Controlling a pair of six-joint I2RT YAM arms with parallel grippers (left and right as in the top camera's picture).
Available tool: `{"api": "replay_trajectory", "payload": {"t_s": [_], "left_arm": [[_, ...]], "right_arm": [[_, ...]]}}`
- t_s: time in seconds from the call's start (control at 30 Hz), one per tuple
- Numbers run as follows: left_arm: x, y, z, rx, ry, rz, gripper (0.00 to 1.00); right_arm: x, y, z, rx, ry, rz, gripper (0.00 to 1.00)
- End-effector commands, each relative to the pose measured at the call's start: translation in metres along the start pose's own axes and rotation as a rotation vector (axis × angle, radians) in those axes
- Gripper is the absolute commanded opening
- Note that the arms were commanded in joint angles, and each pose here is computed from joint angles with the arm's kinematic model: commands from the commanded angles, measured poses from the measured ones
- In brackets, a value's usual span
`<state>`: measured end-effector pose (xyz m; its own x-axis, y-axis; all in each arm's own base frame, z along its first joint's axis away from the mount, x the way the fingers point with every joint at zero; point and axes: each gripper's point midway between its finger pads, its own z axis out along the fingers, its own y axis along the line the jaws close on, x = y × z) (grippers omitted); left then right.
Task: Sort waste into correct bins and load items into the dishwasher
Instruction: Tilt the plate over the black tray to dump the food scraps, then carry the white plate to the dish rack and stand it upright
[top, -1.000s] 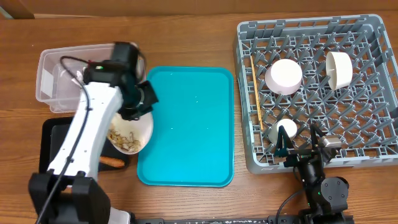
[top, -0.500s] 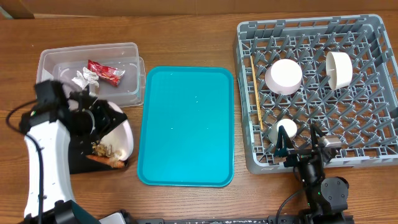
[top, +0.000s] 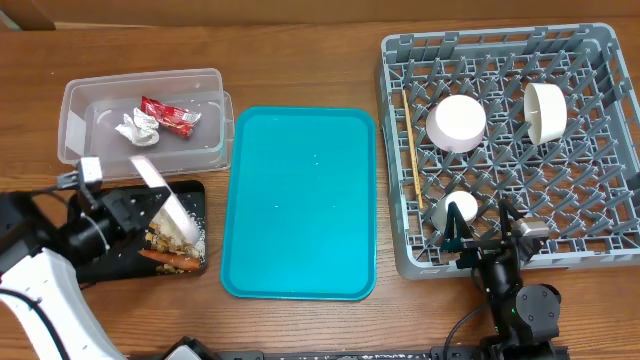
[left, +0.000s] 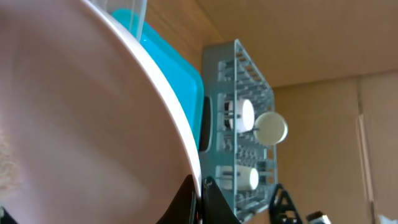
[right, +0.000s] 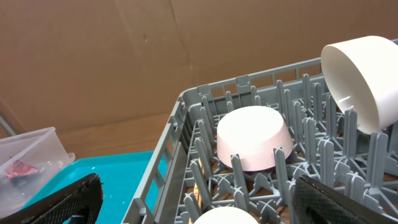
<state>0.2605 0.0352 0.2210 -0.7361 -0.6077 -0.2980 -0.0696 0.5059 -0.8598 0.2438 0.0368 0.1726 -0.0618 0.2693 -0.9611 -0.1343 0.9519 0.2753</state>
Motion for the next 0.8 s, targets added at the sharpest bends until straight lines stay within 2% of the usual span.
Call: {"api": "replay_trajectory", "payload": {"t_s": [0.0,0.2,0.63,0.77], "left_arm": [[-0.002,-0.014,-0.012,0.091,-0.065,0.125,0.04],[0.002,-0.022,-0.032,0.147,-0.145,0.163,0.04],[-0.002,-0.028,-0.034,0.164,-0.160,0.192,0.04],[-0.013,-0.044,-0.024,0.181,-0.123,0.278,0.04]], "right_arm": [[0.001,-0.002,0.000,0.005,-0.005,0.001,1.00],[0.001,-0.002,0.000,0.005,-0.005,0.001,1.00],[0.001,-0.002,0.000,0.005,-0.005,0.001,1.00],[0.002,-0.002,0.000,0.005,-0.005,0.001,1.00]]}}
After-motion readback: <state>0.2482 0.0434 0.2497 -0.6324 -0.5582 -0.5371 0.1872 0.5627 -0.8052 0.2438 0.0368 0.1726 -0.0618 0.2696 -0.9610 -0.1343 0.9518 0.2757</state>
